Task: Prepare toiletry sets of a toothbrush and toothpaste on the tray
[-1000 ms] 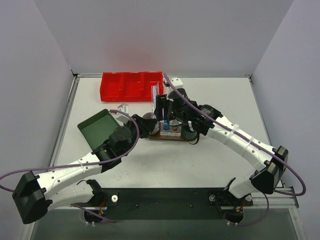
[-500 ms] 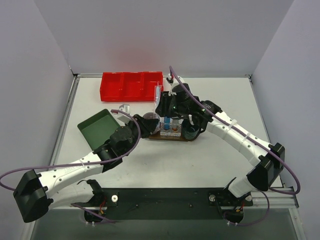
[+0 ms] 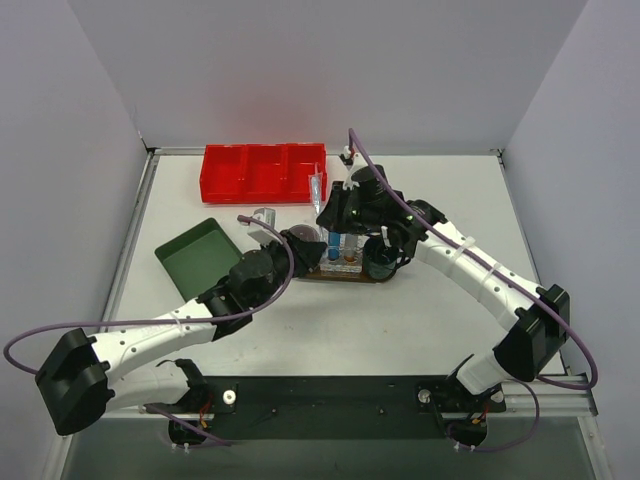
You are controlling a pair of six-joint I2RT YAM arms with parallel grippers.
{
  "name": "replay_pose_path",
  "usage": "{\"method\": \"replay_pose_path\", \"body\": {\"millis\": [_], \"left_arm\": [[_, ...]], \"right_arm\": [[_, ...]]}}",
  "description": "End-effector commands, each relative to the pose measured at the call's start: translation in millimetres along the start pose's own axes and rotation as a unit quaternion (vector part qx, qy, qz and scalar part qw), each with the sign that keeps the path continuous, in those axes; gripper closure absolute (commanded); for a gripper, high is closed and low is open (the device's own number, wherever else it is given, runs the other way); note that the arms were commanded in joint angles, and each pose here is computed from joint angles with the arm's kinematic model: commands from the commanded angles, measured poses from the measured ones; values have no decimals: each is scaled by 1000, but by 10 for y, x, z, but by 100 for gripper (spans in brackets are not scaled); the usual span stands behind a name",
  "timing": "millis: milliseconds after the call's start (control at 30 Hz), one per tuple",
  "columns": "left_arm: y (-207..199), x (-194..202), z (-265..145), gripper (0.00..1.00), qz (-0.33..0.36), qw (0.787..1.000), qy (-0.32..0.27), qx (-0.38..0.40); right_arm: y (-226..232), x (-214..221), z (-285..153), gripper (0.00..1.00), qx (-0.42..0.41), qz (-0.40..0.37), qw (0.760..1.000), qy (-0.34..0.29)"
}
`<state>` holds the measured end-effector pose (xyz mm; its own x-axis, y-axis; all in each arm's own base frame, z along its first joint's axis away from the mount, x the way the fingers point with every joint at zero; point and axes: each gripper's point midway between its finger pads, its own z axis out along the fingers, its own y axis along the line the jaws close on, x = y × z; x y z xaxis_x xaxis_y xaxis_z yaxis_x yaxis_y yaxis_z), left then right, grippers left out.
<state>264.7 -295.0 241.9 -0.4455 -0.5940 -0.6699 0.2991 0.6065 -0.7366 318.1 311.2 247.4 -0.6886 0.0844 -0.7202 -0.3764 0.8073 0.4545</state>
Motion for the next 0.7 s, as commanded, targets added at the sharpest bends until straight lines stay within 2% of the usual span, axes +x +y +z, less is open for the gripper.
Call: {"method": "replay_pose_path", "body": {"millis": [0, 67, 200, 333, 500, 667], "left_arm": [[-517, -206, 1, 78, -5, 996, -12, 83], [-506, -216, 2, 73, -5, 997, -14, 81], [-473, -262, -25, 48, -3, 997, -13, 76], [-405, -409, -75, 37, -5, 997, -20, 70], [-214, -538, -161, 33, -5, 998, -17, 57], [34, -968, -189, 33, -9, 999, -45, 27]], "right_arm": [[60, -204, -80, 100, -16, 2, 999, -39], [36, -211, -85, 100, -11, 0, 999, -41], [15, -219, -106, 100, -7, -7, 999, -46], [12, -237, -139, 100, -7, -13, 999, -50], [20, -261, -192, 100, -9, -27, 998, -57], [75, -223, -261, 100, -19, -54, 997, -58]]}}
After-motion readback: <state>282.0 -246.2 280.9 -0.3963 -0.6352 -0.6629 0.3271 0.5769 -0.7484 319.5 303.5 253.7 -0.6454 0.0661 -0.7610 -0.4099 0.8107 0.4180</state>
